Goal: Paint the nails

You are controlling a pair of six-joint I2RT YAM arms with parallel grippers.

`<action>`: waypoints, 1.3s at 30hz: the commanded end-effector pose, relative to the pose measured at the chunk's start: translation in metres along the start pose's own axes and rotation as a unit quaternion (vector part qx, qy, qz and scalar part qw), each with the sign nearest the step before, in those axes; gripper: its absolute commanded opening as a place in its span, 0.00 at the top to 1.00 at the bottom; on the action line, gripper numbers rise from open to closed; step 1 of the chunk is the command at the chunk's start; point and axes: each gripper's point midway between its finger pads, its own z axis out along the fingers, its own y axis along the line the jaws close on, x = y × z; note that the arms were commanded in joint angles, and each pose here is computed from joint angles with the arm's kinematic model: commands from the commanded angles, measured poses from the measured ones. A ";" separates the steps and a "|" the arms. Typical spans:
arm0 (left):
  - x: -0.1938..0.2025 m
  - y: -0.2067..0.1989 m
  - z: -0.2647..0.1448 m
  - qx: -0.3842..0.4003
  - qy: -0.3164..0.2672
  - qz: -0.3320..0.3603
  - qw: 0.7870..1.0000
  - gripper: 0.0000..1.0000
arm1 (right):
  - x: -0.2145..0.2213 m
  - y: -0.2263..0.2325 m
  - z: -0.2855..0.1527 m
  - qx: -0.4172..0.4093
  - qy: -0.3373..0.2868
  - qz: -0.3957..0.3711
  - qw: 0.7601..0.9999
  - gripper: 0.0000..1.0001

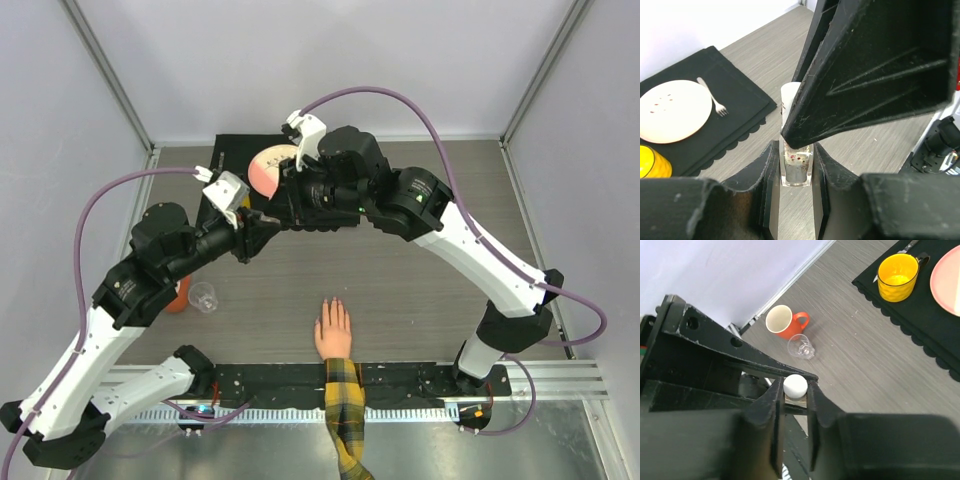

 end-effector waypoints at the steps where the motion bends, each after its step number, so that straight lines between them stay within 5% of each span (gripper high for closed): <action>1: -0.021 -0.020 -0.008 0.055 -0.039 0.010 0.998 1.00 | -0.009 0.006 -0.020 -0.016 -0.015 -0.036 0.999 0.97; 7: -0.030 -0.067 -0.028 0.188 -0.040 0.030 0.981 1.00 | 0.054 0.019 -0.040 -0.155 0.052 -0.111 0.980 0.99; 9: -0.026 -0.089 -0.033 0.258 -0.022 0.017 0.966 1.00 | 0.049 0.041 -0.070 -0.244 0.015 -0.127 0.961 0.99; 14: -0.031 -0.118 -0.039 0.350 0.017 -0.038 0.936 1.00 | 0.061 0.045 -0.090 -0.290 0.025 -0.102 0.951 0.99; 20: -0.041 -0.114 -0.035 0.335 -0.007 -0.030 0.942 1.00 | 0.052 0.045 -0.100 -0.274 0.006 -0.091 0.957 0.99; 23: -0.039 -0.108 -0.032 0.318 -0.007 -0.027 0.948 1.00 | 0.038 0.039 -0.101 -0.241 -0.015 -0.076 0.967 0.75; 24: -0.036 -0.107 -0.030 0.313 -0.005 -0.026 0.949 1.00 | 0.028 0.036 -0.101 -0.219 -0.030 -0.062 0.973 0.55; 28: -0.036 -0.093 -0.026 0.268 -0.018 -0.015 0.963 1.00 | 0.003 0.021 -0.107 -0.149 -0.071 -0.023 0.986 0.34; 35: -0.029 -0.062 -0.015 0.174 -0.022 0.004 0.985 1.00 | -0.037 0.002 -0.121 -0.049 -0.104 0.037 0.993 0.29; 39: -0.017 -0.036 -0.006 0.106 0.012 0.014 0.994 1.00 | -0.034 -0.004 -0.111 -0.012 -0.062 0.077 0.995 0.33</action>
